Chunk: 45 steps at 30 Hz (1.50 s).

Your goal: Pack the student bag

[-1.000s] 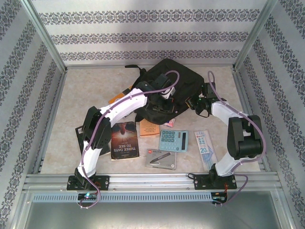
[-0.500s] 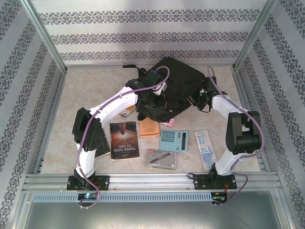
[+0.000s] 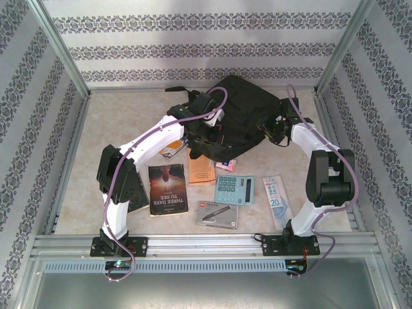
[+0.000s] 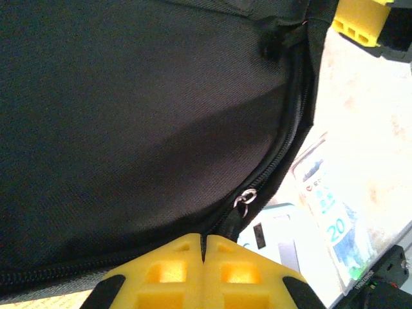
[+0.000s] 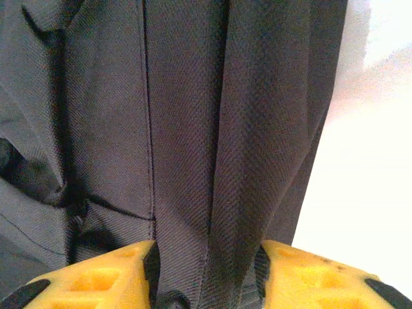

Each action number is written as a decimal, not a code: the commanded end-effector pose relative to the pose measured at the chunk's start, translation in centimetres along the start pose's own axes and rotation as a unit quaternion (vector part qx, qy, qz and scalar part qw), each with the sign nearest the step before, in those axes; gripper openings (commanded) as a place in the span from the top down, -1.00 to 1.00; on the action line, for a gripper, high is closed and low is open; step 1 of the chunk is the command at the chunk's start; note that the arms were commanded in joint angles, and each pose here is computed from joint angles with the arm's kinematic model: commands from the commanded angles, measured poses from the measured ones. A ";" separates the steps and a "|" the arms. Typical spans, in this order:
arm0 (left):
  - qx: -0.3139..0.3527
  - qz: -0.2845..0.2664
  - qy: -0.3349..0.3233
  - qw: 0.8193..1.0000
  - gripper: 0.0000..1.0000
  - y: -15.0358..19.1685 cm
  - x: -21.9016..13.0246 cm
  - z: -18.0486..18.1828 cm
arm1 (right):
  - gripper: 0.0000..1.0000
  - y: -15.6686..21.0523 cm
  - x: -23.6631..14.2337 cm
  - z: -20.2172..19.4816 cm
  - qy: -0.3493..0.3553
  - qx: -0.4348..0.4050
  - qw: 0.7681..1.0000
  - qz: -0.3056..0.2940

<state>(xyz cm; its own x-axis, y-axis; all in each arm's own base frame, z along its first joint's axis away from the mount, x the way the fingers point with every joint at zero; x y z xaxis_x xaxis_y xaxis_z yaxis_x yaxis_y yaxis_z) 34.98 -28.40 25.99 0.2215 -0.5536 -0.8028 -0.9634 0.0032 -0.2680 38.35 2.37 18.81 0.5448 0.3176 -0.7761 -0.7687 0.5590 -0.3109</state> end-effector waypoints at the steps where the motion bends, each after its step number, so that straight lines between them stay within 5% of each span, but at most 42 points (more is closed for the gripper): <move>1: 0.000 -0.016 0.038 0.999 1.00 -1.7 -1.4 -1.4 | -0.05 0.5 -2.9 1.0 -0.001 0.021 1.000 -0.017; 8: 0.002 -0.023 0.076 0.997 1.00 -3.0 -1.8 -3.3 | -0.19 5.4 -4.5 0.7 -0.054 0.124 0.991 0.020; 17: 0.012 -0.018 0.083 0.996 1.00 -2.8 -1.3 -4.7 | -0.22 7.9 -3.4 4.2 -0.111 0.132 0.984 0.041; 20: 0.014 -0.020 0.084 0.996 1.00 -2.7 -1.5 -5.0 | -0.09 8.0 -2.6 4.5 -0.115 0.132 0.984 0.041; 31: 0.020 -0.017 0.067 0.997 1.00 -2.5 -1.5 -4.7 | 0.97 8.3 -1.8 3.1 -0.085 0.102 0.990 0.039; 45: 0.005 -0.024 0.028 0.999 1.00 -2.0 -0.9 -1.9 | 1.00 7.0 -3.0 0.0 -0.040 0.036 0.998 0.041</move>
<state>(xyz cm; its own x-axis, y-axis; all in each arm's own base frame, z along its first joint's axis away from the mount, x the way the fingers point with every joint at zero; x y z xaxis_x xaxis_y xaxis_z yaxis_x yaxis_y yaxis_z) 36.29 -30.62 26.16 0.1862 -0.5933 -0.7832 -0.9719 0.0056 -0.2353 31.71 6.31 19.03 0.5224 0.4632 -0.7160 -0.7711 0.6150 -0.1648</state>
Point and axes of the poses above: each hand's point on the last joint's axis, 136 mm out from that joint toward the fingers, its own x axis out along the fingers, its own z axis along the line the jaws close on, y = z × x, the point moved 10 cm from there along -x, back along the fingers, and after that the axes turned 12 degrees about -x, right-handed, at the moved point
